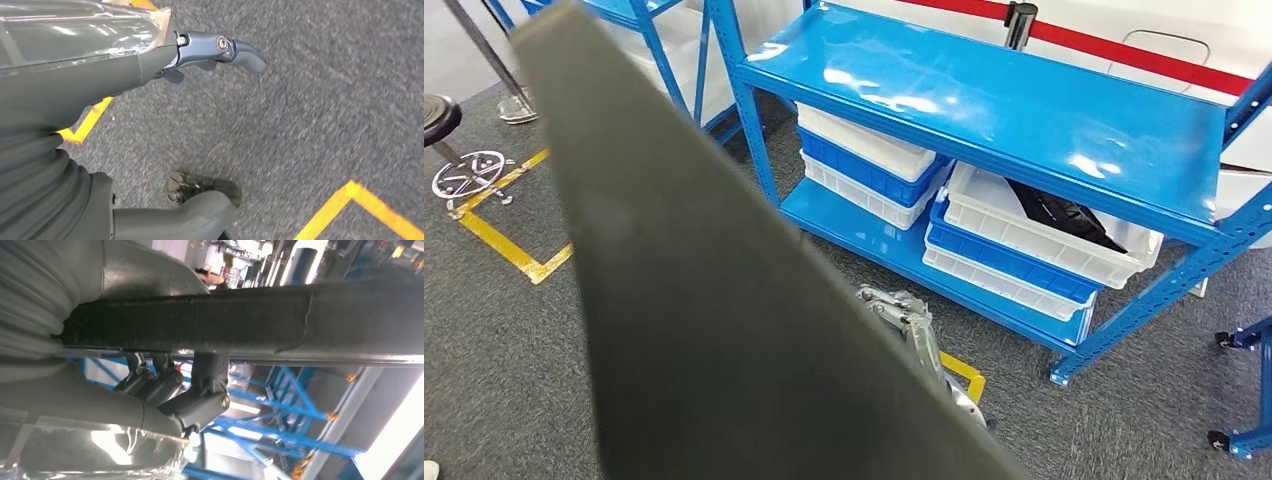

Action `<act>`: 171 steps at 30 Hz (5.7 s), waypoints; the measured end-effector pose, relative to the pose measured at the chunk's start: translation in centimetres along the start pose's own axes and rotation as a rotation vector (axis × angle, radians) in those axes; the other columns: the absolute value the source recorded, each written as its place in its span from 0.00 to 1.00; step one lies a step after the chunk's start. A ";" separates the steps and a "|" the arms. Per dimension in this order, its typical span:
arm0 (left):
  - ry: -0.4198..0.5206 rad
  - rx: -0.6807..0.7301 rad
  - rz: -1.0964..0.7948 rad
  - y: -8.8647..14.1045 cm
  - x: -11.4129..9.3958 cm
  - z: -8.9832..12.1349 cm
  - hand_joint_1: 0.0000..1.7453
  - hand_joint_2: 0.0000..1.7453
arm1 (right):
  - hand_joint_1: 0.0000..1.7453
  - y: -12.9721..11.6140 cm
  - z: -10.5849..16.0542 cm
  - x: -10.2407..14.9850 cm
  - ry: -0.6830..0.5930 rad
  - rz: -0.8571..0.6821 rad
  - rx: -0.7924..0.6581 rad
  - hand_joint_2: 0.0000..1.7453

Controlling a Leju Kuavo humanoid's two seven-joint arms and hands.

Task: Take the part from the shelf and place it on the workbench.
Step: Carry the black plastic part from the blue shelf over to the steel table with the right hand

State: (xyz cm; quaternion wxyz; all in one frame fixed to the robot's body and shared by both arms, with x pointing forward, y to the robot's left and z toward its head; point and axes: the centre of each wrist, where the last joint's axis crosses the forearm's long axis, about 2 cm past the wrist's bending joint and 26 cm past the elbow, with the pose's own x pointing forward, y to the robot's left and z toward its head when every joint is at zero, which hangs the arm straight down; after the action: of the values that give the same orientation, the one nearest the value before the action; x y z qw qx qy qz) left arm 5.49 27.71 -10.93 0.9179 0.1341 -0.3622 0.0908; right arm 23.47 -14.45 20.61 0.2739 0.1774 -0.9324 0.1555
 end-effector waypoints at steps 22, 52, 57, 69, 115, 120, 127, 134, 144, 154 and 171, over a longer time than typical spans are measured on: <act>-0.049 -0.023 -0.025 -1.3 1.8 -0.9 0.00 1.00 | 1.00 -3.8 0.0 0.3 -0.078 0.066 -0.089 1.00; -0.058 -0.041 -0.004 0.2 1.8 -1.4 0.00 1.00 | 1.00 -3.4 -0.1 -1.1 -0.060 0.056 -0.119 1.00; -0.053 -0.038 -0.008 0.4 1.5 -1.3 0.00 1.00 | 1.00 -3.4 0.0 -1.1 -0.059 0.055 -0.110 1.00; -0.098 -0.092 0.017 0.7 2.4 -2.0 0.00 1.00 | 1.00 -3.4 -0.5 -0.6 -0.054 0.061 -0.135 1.00; -0.101 -0.113 0.290 1.2 0.3 -0.6 0.00 1.00 | 1.00 -3.1 -0.7 -1.8 -0.023 -0.017 -0.091 1.00; -0.090 -0.104 0.277 1.5 -0.1 -0.5 0.00 1.00 | 1.00 -3.1 -0.7 -1.8 -0.024 -0.018 -0.093 1.00; -0.081 -0.070 0.251 1.5 0.0 -0.5 0.00 1.00 | 1.00 -2.9 -0.2 -1.8 -0.017 -0.029 -0.102 1.00; -0.080 -0.049 0.234 1.6 0.2 -0.7 0.00 1.00 | 1.00 -2.9 -0.3 -1.8 -0.023 -0.031 -0.104 1.00; -0.059 -0.034 0.201 1.4 0.2 -0.6 0.00 1.00 | 1.00 -3.1 0.2 -2.0 -0.004 -0.028 -0.097 1.00; -0.044 0.003 0.155 1.5 0.1 -0.6 0.00 1.00 | 1.00 -2.9 -0.5 -2.1 -0.018 -0.034 -0.104 1.00; -0.043 0.008 0.141 1.4 0.3 -0.6 0.00 1.00 | 1.00 -2.8 -1.1 -2.3 -0.015 -0.036 -0.099 1.00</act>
State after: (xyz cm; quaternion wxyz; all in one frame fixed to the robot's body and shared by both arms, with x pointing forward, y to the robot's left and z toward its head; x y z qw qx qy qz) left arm 5.72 29.24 -10.96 0.9006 0.1140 -0.3902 0.1539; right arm 26.95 -15.96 20.68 0.2781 0.1814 -0.9376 0.1031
